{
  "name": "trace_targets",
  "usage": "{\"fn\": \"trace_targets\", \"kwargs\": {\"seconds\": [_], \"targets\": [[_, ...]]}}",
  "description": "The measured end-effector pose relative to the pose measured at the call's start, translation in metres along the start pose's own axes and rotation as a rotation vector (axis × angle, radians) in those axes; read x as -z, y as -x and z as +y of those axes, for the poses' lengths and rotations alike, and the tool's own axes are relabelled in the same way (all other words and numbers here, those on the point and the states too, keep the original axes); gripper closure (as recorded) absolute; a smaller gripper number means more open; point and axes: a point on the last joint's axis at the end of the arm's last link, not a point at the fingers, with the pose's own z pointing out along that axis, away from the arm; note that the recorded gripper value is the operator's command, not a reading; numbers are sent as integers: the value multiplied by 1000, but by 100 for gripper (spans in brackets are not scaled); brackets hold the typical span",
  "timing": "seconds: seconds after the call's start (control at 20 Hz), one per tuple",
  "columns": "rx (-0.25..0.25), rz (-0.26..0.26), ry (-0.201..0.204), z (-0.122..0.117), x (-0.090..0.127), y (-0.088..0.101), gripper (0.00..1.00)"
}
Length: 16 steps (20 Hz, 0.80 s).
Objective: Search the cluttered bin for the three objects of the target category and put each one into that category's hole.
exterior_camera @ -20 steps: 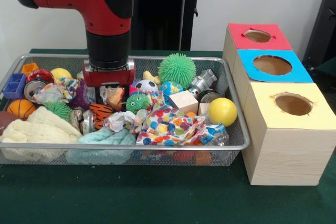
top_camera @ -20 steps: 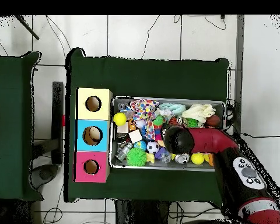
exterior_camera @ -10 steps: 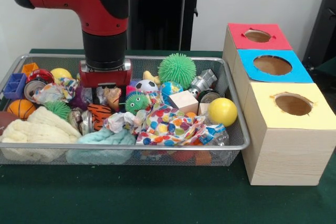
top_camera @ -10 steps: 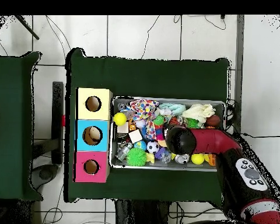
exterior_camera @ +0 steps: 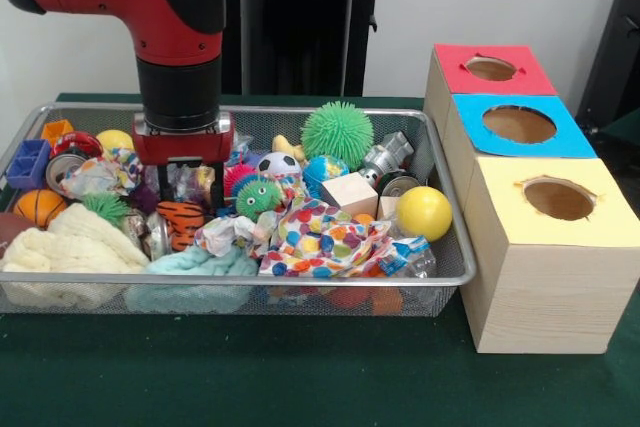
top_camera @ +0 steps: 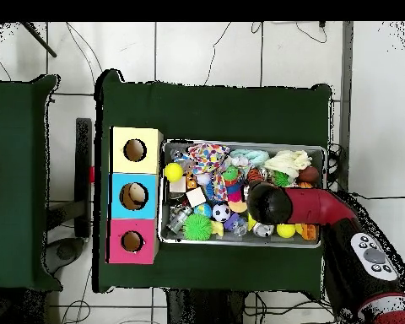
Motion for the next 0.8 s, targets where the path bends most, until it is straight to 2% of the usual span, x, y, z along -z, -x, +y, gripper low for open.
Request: {"fn": "trace_targets", "kwargs": {"seconds": [0.6, 0.65, 0.8], "targets": [[7, -15, 17, 9, 1, 8, 0], [8, -19, 20, 10, 1, 10, 100], [7, -21, 22, 10, 2, 11, 100]]}}
